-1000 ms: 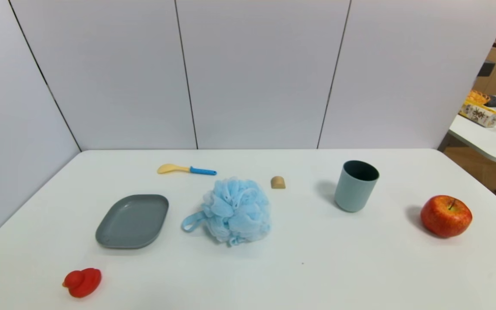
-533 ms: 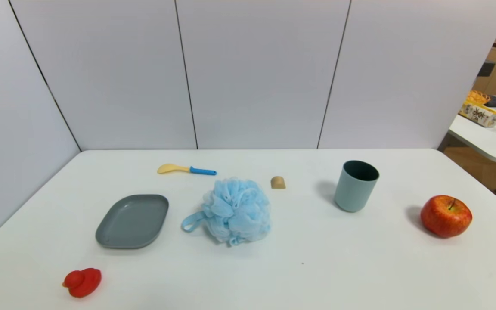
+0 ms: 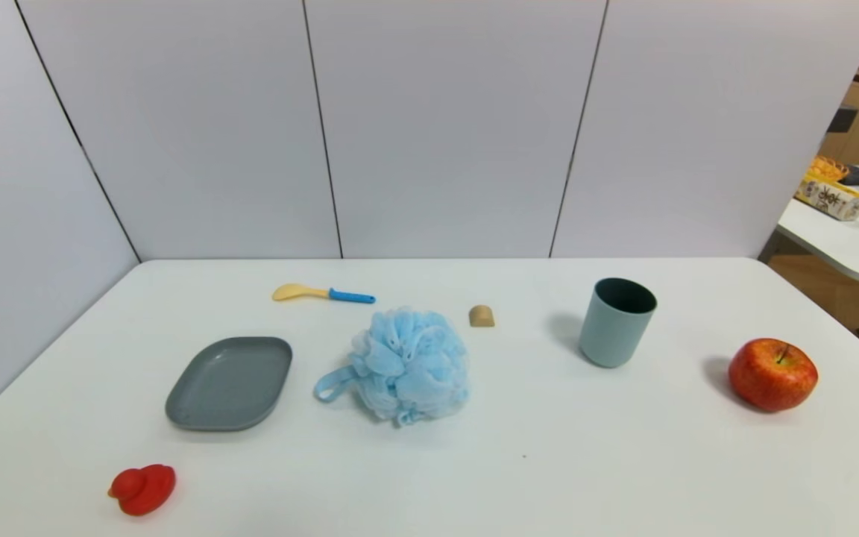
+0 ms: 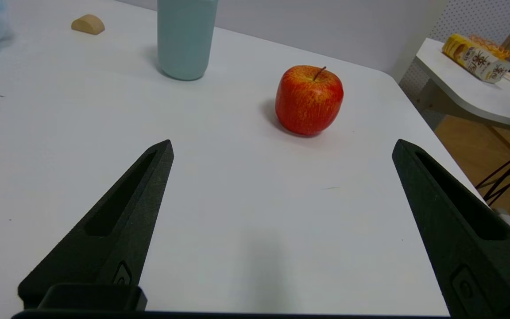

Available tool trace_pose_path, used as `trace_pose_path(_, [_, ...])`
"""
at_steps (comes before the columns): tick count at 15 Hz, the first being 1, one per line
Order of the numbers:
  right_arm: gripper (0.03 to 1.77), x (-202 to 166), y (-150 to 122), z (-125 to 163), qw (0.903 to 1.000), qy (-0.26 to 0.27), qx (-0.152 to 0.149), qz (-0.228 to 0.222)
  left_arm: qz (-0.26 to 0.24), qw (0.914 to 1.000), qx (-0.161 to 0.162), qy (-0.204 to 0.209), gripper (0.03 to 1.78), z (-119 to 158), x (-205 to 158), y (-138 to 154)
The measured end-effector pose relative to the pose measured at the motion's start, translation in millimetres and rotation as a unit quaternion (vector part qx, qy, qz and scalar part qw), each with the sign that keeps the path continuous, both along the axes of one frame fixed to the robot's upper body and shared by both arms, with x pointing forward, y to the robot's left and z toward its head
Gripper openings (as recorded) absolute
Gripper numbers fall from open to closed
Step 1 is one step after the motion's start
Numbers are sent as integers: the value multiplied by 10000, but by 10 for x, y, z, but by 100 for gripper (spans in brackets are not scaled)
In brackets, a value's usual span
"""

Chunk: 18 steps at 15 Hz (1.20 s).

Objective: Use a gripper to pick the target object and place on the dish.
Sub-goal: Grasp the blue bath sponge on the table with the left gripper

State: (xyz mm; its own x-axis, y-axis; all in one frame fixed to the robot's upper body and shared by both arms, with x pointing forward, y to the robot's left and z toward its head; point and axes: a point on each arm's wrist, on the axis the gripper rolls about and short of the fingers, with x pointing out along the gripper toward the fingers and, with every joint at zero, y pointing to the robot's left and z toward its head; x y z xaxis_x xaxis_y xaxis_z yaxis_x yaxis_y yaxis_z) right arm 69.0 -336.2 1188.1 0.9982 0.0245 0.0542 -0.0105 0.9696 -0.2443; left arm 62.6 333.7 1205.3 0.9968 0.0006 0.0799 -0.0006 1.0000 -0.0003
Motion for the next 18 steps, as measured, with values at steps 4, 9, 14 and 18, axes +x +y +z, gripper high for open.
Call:
trace_pose_path(4, [171, 0, 0, 0, 10000, -2, 0, 1, 3, 9983, 174, -564, 169, 633, -99, 0])
trace_pose_path(9, [171, 0, 0, 0, 10000, 0, 0, 1, 48, 9950, 610, -791, 169, 1640, 97, 0])
trace_pose_path(14, [171, 0, 0, 0, 10000, -2, 2, 1, -367, 9875, 1112, -1051, 169, 2635, 627, -29])
trace_pose_path(18, [171, 0, 0, 0, 10000, -2, 0, -1, -1774, 9735, 1285, -658, 169, 2987, 1182, -148])
